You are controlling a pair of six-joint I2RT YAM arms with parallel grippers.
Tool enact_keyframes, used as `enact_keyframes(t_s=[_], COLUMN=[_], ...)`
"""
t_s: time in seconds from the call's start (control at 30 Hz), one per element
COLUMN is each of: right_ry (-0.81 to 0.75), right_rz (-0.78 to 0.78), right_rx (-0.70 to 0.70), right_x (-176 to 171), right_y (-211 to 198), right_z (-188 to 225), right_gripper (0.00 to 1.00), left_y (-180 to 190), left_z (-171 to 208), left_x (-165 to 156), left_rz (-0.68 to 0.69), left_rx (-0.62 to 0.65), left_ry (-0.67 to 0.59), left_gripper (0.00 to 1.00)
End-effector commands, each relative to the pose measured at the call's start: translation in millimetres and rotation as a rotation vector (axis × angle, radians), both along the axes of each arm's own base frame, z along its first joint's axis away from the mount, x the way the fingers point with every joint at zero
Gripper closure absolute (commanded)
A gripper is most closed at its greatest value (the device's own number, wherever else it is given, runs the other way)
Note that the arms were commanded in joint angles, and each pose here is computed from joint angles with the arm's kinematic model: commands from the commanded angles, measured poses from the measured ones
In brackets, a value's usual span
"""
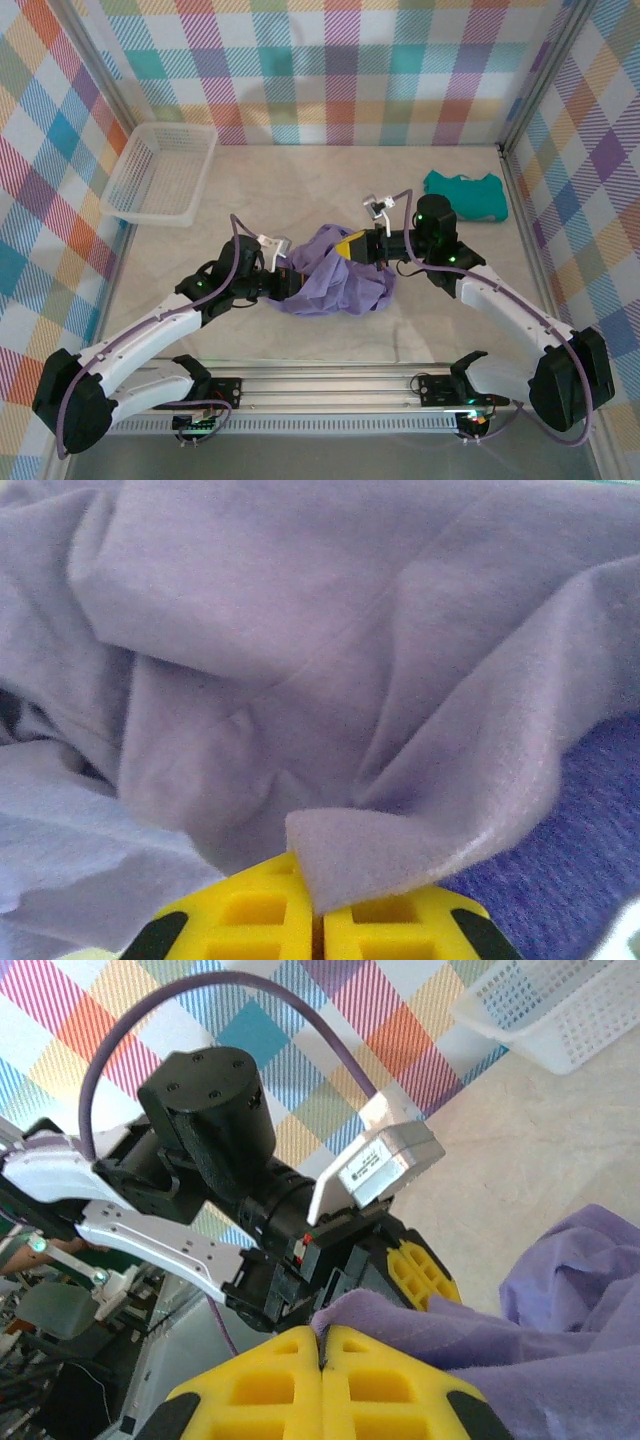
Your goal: Fold the inside-out t-shirt
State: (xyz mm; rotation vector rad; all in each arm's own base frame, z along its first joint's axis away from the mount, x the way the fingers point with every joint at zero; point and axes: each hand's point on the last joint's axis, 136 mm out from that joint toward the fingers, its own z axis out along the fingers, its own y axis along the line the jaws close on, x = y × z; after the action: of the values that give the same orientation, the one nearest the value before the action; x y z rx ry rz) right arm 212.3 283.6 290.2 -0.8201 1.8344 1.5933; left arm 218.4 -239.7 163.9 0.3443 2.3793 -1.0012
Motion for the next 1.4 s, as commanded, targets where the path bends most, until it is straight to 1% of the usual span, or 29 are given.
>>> enact_keyframes(t_s=[0.0, 0.1, 0.17, 0.23, 0.3, 0.43, 0.47, 0.5, 0.57, 0.6, 0.63, 0.67, 0.73, 0.8, 0.83, 0.87, 0.93, 0.97, 1.0, 1.03, 1.1, 1.2, 1.27, 1.3, 1.33, 1.37], right_ry=[-0.097, -0.147, -0.17, -0.16, -0.127, 0.017, 0.058, 0.092, 0.139, 0.139, 0.128, 0.108, 0.072, 0.047, 0.042, 0.039, 0.025, 0.016, 0.013, 0.013, 0.039, 0.128, 0.183, 0.207, 0.226, 0.236], right_rz=[0.007, -0.022, -0.016, -0.002, 0.01, -0.019, -0.049, -0.086, -0.169, -0.21, -0.254, -0.29, -0.397, -0.523, -0.564, -0.592, -0.59, -0.595, -0.593, -0.578, -0.542, -0.466, -0.432, -0.417, -0.404, -0.386], right_rx=[-0.02, -0.065, -0.089, -0.101, -0.123, -0.208, -0.244, -0.286, -0.362, -0.383, -0.396, -0.398, -0.42, -0.476, -0.499, -0.52, -0.56, -0.601, -0.619, -0.635, -0.636, -0.586, -0.545, -0.533, -0.517, -0.499], right_x=[-8, -10, -18, -26, -34, -48, -49, -50, -51, -48, -43, -37, -13, 18, 34, 49, 73, 87, 95, 103, 114, 115, 117, 117, 119, 121], right_y=[-11, -24, -29, -31, -33, -39, -43, -49, -63, -68, -72, -74, -79, -86, -87, -85, -73, -68, -65, -59, -46, -24, -12, -7, -2, 3], right_z=[12, 0, -10, -22, -36, -78, -90, -102, -119, -121, -119, -116, -115, -122, -125, -127, -130, -135, -139, -144, -156, -178, -188, -192, -193, -193], right_gripper=[1.0, 1.0, 1.0, 1.0, 1.0, 0.96, 0.93, 0.87, 0.77, 0.71, 0.67, 0.65, 0.6, 0.41, 0.38, 0.39, 0.39, 0.38, 0.38, 0.36, 0.31, 0.29, 0.3, 0.31, 0.37, 0.49], left_y=[17, 36, 40, 40, 37, 31, 33, 35, 37, 39, 42, 46, 56, 65, 69, 75, 94, 101, 108, 112, 103, 67, 46, 39, 32, 28], left_z=[10, 10, 8, 4, -2, -17, -21, -22, -20, -17, -14, -12, -10, -12, -13, -14, -20, -20, -27, -37, -59, -91, -106, -110, -112, -112], left_x=[11, 15, 13, 7, -1, -28, -35, -40, -48, -50, -47, -39, -13, 20, 39, 56, 85, 100, 109, 116, 124, 121, 116, 115, 115, 118], left_rz=[0.1, 0.194, 0.205, 0.197, 0.175, 0.134, 0.14, 0.143, 0.14, 0.14, 0.151, 0.182, 0.278, 0.389, 0.448, 0.501, 0.602, 0.635, 0.663, 0.664, 0.615, 0.498, 0.427, 0.403, 0.377, 0.367], left_rx=[0.067, 0.087, 0.077, 0.076, 0.063, 0.021, 0.02, 0.018, -0.004, -0.007, -0.001, 0.019, 0.066, 0.1, 0.106, 0.108, 0.137, 0.137, 0.159, 0.167, 0.17, 0.1, 0.101, 0.096, 0.072, 0.051], left_ry=[-0.045, -0.05, -0.038, -0.016, 0.033, 0.204, 0.241, 0.262, 0.281, 0.271, 0.245, 0.204, 0.137, 0.101, 0.089, 0.077, 0.069, 0.052, 0.062, 0.096, 0.18, 0.303, 0.349, 0.364, 0.375, 0.382], left_gripper=[0.95, 0.94, 0.91, 0.88, 0.83, 0.67, 0.63, 0.58, 0.42, 0.36, 0.31, 0.27, 0.23, 0.22, 0.22, 0.22, 0.22, 0.21, 0.21, 0.2, 0.2, 0.2, 0.24, 0.28, 0.37, 0.49])
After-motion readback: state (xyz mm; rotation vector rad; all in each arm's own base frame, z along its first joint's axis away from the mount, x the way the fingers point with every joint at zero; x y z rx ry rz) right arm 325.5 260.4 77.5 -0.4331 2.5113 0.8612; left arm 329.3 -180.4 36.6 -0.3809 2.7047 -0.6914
